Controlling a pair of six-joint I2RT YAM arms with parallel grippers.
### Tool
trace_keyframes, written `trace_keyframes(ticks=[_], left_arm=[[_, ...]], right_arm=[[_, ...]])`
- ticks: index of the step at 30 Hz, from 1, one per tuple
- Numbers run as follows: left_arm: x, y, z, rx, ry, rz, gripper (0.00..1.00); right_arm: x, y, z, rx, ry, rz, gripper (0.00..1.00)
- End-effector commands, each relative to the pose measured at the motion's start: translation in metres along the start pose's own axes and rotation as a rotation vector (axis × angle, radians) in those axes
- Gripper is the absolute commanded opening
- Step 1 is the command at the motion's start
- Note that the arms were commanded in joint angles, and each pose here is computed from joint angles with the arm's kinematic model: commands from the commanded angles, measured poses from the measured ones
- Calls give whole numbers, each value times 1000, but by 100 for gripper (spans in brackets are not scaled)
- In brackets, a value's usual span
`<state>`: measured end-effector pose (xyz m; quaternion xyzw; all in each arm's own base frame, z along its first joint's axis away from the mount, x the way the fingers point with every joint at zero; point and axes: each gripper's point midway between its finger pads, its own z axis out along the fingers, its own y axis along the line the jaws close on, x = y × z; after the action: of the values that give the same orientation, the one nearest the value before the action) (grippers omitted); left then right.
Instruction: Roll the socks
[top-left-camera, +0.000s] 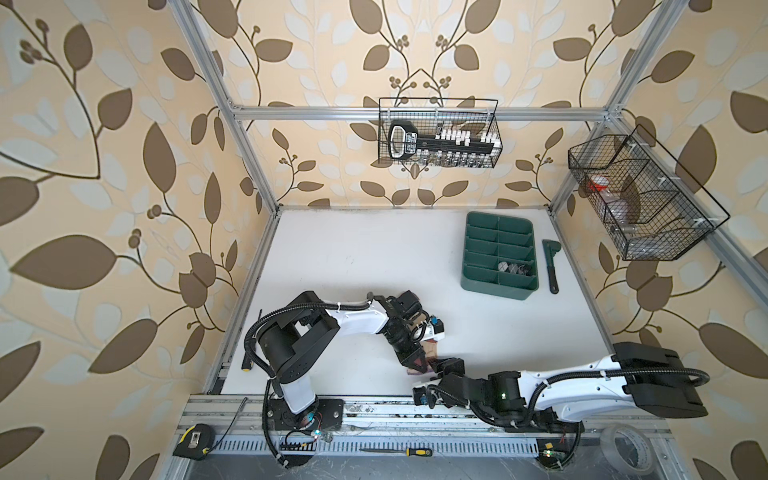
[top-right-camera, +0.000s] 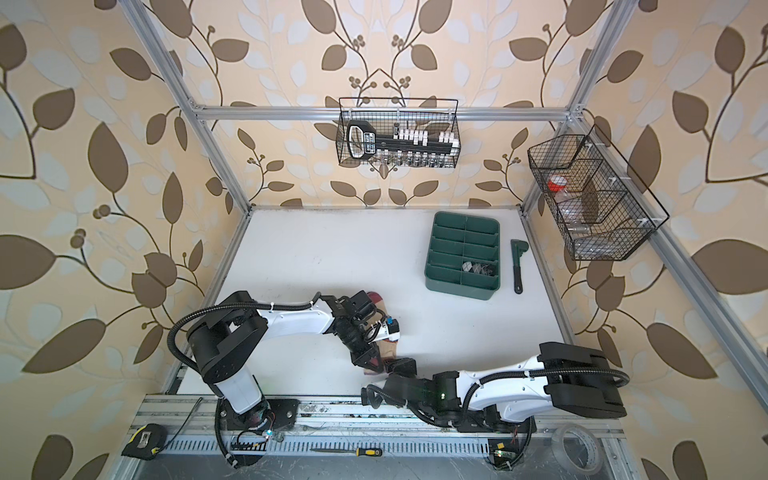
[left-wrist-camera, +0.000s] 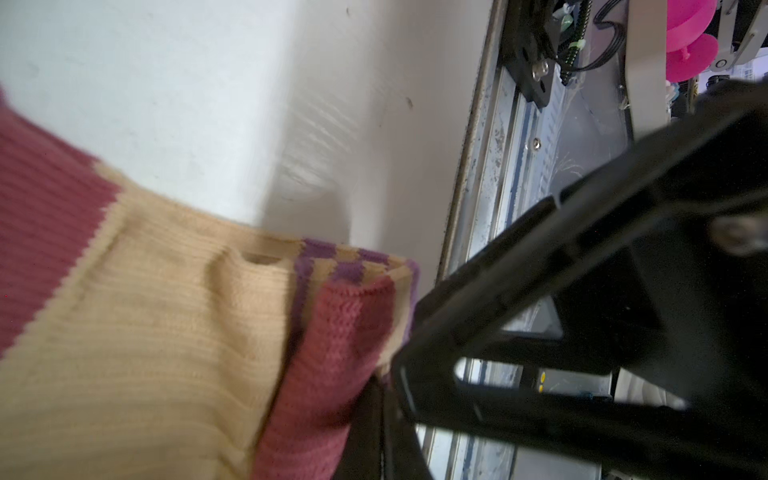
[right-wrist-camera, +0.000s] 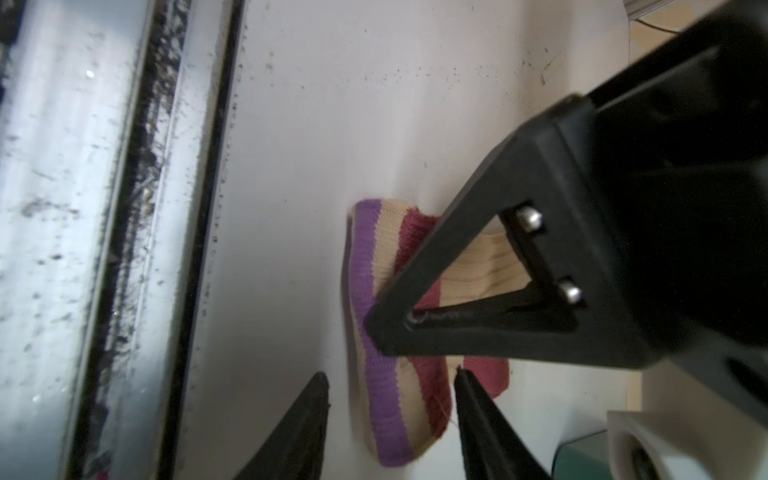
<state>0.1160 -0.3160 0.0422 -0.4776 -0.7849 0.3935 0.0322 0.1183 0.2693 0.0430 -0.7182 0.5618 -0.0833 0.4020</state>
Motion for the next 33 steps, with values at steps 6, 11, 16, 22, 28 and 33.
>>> trace_keyframes(ticks=[6,11,16,22,28,33], left_arm=[[0,-7,-2,53,0,9,0],[1,-8,-2,59,2,7,0],[0,-8,-2,64,2,9,0],[-4,-10,-5,58,-11,21,0],[-24,-11,-29,-71,-98,113,32],[-62,-8,-98,-290,-308,202,49]], right_arm=[[13,0,11,0,40,8,46],[20,4,19,-6,81,-22,36],[24,9,25,-28,109,-48,19],[23,18,26,-108,119,-58,2],[25,33,26,-256,153,-45,0],[31,41,26,-343,185,-16,0]])
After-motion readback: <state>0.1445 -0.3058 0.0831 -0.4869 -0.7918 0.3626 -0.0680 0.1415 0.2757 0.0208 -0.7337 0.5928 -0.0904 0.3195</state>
